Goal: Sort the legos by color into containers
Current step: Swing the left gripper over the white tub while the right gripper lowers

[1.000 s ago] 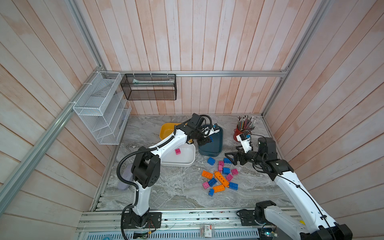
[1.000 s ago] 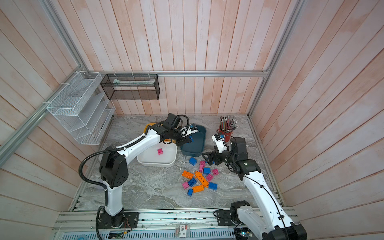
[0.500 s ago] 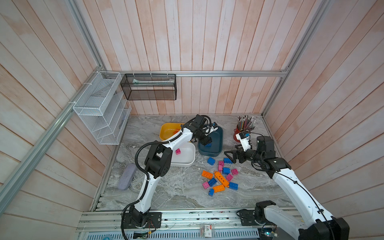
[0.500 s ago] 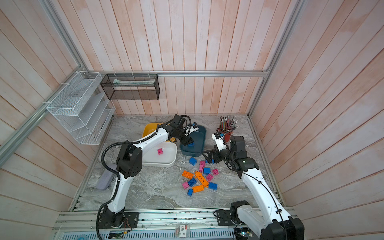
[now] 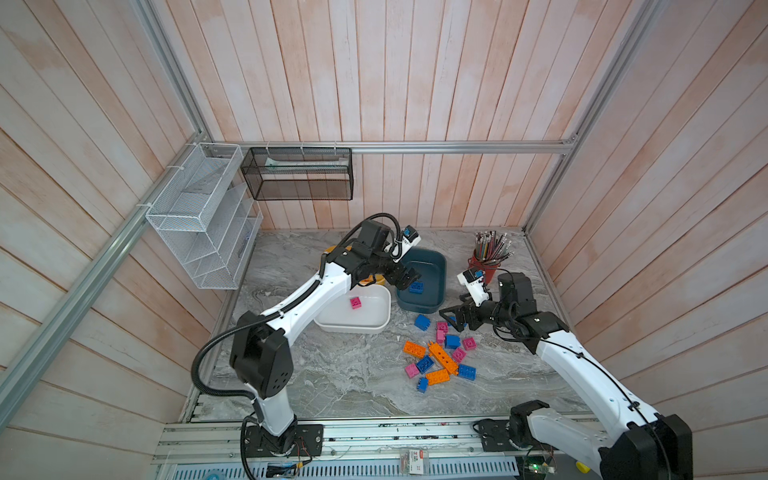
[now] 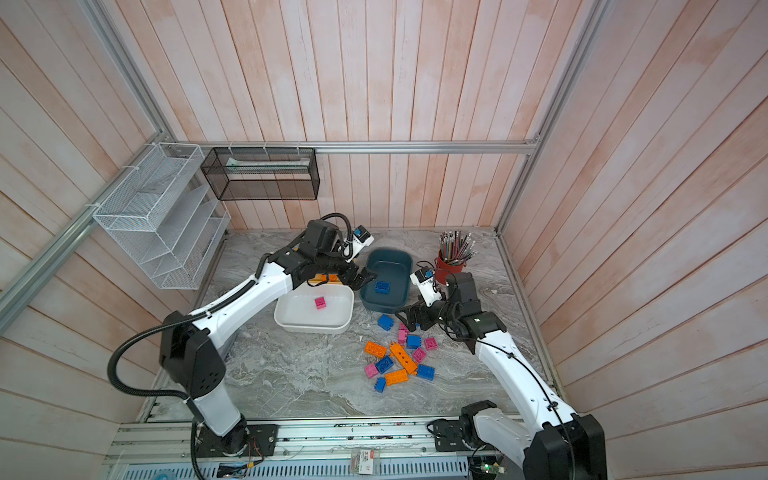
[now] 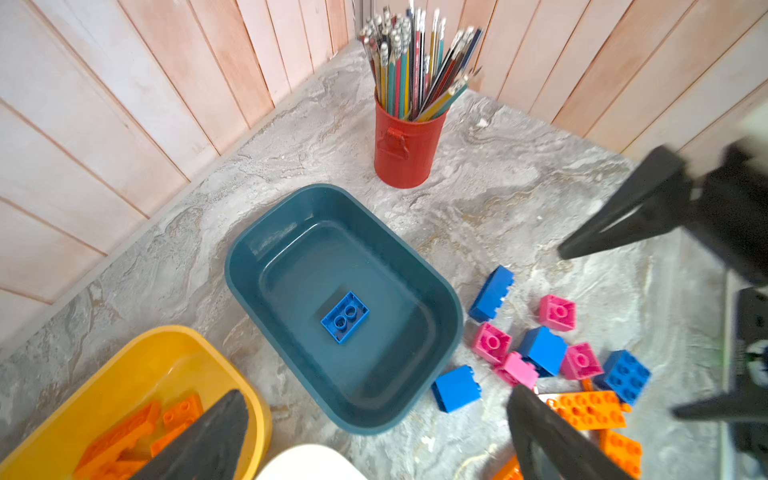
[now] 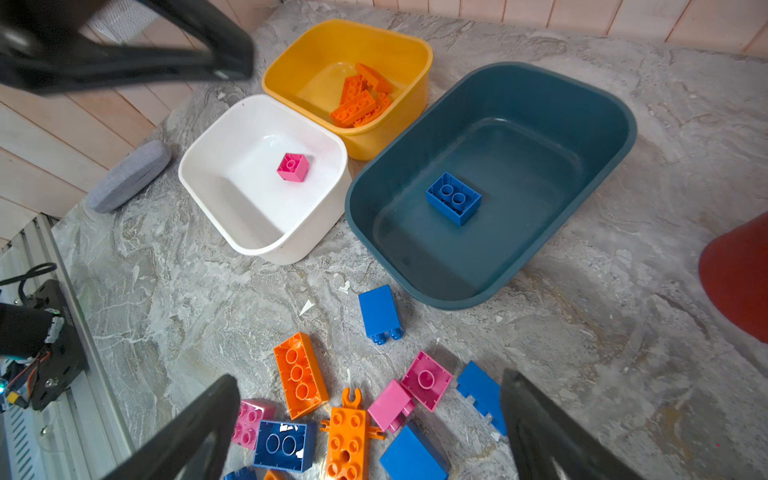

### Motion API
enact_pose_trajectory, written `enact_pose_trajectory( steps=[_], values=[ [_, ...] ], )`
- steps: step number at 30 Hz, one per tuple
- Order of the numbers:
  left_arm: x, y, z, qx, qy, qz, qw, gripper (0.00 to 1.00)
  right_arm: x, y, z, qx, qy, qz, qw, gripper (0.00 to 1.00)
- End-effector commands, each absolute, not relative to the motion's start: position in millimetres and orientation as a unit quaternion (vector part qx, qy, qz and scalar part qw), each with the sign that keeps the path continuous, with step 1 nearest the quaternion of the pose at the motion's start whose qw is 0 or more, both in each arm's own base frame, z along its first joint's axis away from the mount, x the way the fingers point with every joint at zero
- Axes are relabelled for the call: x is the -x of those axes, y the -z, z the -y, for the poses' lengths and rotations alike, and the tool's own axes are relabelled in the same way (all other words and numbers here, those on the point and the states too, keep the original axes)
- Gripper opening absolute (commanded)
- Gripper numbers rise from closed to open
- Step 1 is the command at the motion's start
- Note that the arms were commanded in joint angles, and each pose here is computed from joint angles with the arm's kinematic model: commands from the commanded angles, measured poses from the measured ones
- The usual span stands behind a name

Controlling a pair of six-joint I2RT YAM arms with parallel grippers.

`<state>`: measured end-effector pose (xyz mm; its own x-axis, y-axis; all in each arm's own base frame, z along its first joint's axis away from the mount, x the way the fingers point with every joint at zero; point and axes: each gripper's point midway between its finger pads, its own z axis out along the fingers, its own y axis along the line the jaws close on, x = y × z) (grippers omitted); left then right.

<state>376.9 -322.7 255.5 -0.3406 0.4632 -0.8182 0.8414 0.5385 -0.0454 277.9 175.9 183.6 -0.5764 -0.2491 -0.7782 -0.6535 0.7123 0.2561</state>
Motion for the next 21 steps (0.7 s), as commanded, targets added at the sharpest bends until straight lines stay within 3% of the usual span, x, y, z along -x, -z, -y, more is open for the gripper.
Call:
enact_pose_trajectory(
  steps=[1, 8, 21],
  values=[
    [-352.6, -243.7, 300.5, -0.359, 0.292, -0.813, 0.353, 1.00, -276.5, -162.8, -178.8, 0.284, -0.240, -0.854, 0.363, 0.96],
    [-302.8, -250.5, 258.7, -0.282, 0.378, -0.813, 0.342, 1.00, -271.9, -121.0, -197.6, 0.324, -0.203, -0.867, 0.319, 0.90],
    [-279.7, -236.5, 230.9, -0.236, 0.402, -0.817, 0.339, 1.00, -287.3, -68.2, -224.2, 0.379, -0.131, -0.866, 0.299, 0.78]
  ],
)
